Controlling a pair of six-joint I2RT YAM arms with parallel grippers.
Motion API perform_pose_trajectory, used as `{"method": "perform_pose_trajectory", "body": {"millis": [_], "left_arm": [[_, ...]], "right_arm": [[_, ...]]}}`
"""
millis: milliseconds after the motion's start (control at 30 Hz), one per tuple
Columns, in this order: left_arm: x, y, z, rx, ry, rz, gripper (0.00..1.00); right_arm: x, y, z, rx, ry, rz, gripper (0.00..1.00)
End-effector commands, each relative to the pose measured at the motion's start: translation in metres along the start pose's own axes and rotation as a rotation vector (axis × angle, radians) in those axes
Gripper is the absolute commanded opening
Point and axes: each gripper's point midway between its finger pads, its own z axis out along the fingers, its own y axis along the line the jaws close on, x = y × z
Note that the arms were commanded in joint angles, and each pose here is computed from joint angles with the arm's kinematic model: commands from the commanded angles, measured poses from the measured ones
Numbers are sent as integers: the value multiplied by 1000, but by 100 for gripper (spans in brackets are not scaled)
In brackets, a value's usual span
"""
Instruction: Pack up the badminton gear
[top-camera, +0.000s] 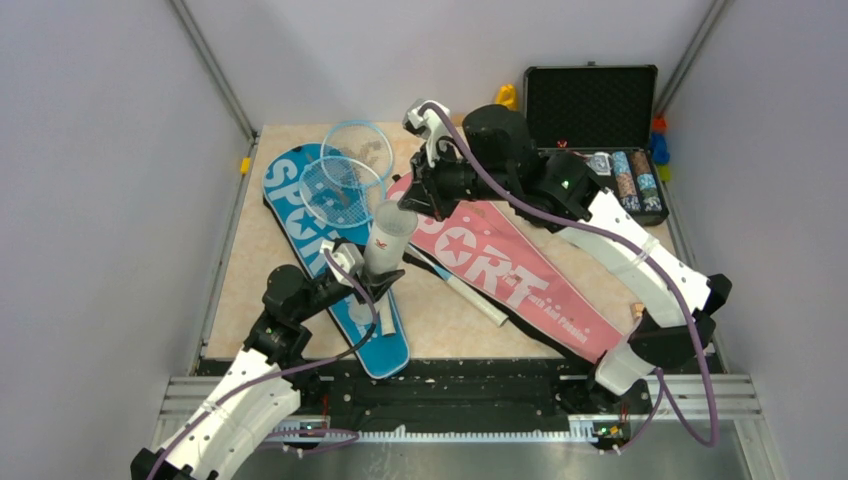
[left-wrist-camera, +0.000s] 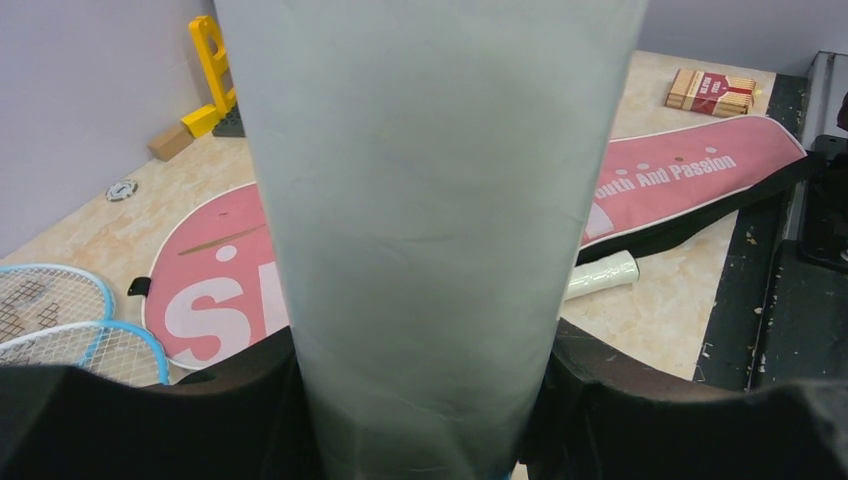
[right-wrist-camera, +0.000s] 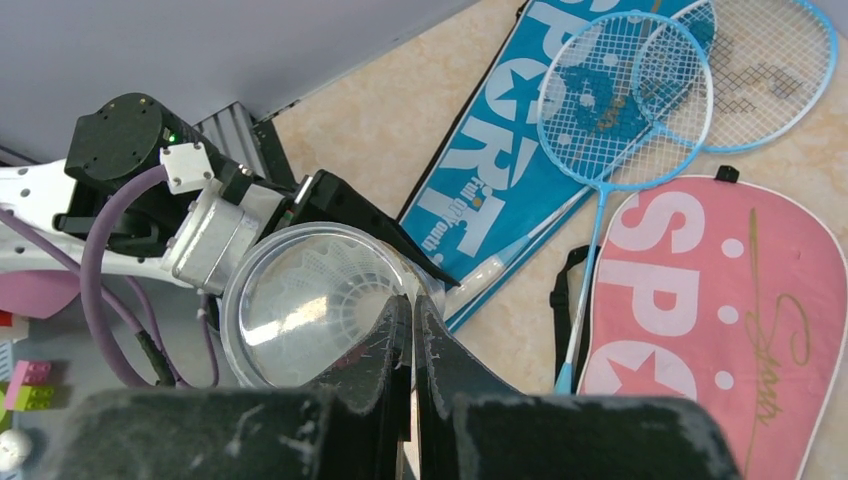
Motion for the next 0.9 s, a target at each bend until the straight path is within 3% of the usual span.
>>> {"method": "perform_pose_trajectory", "body": {"millis": [0,367,667,867], "left_arm": [[-14,-2,-1,10,-37,17,46],[-14,-6,-2,31,-38,25,50],[-14,-5,-2,29,-37,23,52],[-14,-5,-1,25,-38,22,52]], "right_arm": [[-3,-25,-10,155,-3,-91,0],[-9,-42,-13,286,-14,-146,0],[-18,-36,-14,267,-34,-172,0],[1,-22,-4,185,40,-202,0]]}}
